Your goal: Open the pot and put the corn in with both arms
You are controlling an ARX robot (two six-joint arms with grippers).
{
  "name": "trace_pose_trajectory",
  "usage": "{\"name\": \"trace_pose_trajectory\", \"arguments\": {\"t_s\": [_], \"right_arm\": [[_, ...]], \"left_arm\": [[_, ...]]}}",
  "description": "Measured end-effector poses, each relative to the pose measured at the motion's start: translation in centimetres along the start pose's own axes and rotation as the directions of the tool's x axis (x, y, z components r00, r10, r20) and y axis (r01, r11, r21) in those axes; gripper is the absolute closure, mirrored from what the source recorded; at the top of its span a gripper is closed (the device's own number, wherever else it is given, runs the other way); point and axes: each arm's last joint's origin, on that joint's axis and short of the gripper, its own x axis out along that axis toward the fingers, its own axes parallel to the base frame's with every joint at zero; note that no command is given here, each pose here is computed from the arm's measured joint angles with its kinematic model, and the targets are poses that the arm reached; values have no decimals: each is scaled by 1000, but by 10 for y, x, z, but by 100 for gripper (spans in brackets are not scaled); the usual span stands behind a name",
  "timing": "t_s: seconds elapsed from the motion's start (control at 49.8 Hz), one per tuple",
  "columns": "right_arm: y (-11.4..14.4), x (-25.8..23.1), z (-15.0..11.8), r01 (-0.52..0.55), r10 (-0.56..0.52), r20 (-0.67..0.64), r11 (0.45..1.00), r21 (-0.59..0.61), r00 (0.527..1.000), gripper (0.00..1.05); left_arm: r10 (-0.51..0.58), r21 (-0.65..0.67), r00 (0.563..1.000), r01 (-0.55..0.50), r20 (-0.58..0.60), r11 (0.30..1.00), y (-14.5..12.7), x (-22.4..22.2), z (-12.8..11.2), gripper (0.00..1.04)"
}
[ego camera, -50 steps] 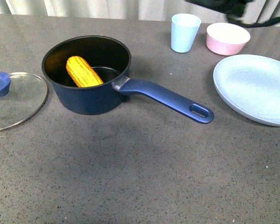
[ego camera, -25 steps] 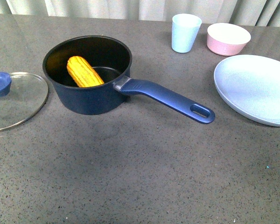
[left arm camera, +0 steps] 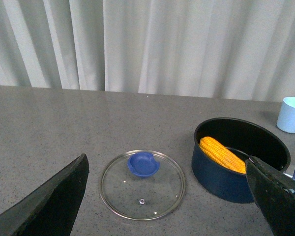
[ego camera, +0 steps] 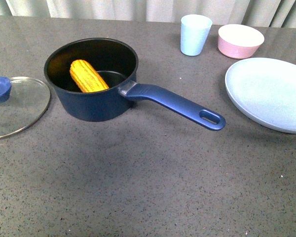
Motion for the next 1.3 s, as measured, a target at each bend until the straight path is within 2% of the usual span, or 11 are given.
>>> {"name": "trace_pose_trajectory", "arguments": {"t_s": [0.221,0.341,0.582,1.304], "right_arm": [[-10,-12,-8,-25,25,-2,1000,0,1000,103],[-16,-17,-10,6,-6,1,1000,1,1000,103],[-16,-25,-17,2,-2,12,1000,0,1000,103],[-16,-43,-15,1,-1,33,1000,0,999,103]], "left_arm": [[0,0,1000,0,0,1000,0,0,0,9],[0,0,1000,0,0,1000,0,0,0,9],[0,0,1000,0,0,1000,0,0,0,9],[0,0,1000,0,0,1000,0,0,0,9]]}}
